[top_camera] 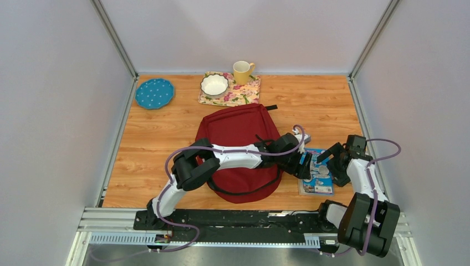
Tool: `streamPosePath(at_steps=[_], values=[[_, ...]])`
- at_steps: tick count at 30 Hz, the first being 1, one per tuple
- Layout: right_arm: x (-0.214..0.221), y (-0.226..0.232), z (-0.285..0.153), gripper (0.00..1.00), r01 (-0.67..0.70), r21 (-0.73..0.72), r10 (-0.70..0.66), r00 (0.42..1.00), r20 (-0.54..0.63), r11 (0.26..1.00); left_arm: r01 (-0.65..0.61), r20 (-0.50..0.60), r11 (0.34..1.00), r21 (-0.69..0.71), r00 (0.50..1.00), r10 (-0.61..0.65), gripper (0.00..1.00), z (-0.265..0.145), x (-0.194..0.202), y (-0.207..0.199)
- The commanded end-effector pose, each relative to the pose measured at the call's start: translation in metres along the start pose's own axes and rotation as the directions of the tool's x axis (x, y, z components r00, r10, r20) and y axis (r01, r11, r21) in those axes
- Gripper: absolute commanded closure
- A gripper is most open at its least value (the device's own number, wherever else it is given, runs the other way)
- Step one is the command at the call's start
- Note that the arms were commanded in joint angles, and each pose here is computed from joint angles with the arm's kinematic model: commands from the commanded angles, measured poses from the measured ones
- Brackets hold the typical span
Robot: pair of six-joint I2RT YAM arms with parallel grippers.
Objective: Pack the student bag
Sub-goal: Pick up the book from the center of the board.
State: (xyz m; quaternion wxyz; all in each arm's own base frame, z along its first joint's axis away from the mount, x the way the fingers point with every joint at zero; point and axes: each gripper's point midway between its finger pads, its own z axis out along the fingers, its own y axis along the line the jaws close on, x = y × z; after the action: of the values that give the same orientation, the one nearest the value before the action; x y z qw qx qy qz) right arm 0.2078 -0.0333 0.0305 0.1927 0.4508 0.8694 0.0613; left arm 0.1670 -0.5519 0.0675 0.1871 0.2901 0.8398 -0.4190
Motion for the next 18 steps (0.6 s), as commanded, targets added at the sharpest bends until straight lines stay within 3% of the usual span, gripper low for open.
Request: streamPosePath(at_steps=[1, 6, 9, 15, 18], values=[[0.024, 0.029, -0.006, 0.02, -0.038, -0.187, 0.017, 0.994, -0.110, 0.982, 0.063, -0.015, 0.998, -0.001, 0.998, -0.063, 0.20, 0.006, -0.004, -0.004], [0.031, 0.038, -0.017, 0.03, -0.059, -0.269, 0.033, 0.995, -0.099, 0.961, 0.080, -0.038, 0.993, -0.087, 0.996, -0.083, 0.20, 0.012, 0.003, 0.016], [0.028, 0.038, -0.021, 0.03, -0.039, -0.278, 0.020, 0.997, -0.069, 0.960, 0.108, -0.035, 0.992, -0.064, 0.993, -0.110, 0.20, 0.013, 0.007, 0.020], [0.040, 0.036, -0.016, 0.05, -0.033, -0.297, 0.001, 0.994, -0.109, 0.954, 0.133, -0.014, 0.986, 0.100, 0.991, -0.132, 0.20, 0.015, -0.007, -0.012], [0.044, 0.034, -0.012, 0.05, -0.025, -0.295, -0.013, 0.992, -0.127, 0.955, 0.123, -0.002, 0.986, 0.108, 0.992, -0.124, 0.25, 0.008, -0.010, -0.016]])
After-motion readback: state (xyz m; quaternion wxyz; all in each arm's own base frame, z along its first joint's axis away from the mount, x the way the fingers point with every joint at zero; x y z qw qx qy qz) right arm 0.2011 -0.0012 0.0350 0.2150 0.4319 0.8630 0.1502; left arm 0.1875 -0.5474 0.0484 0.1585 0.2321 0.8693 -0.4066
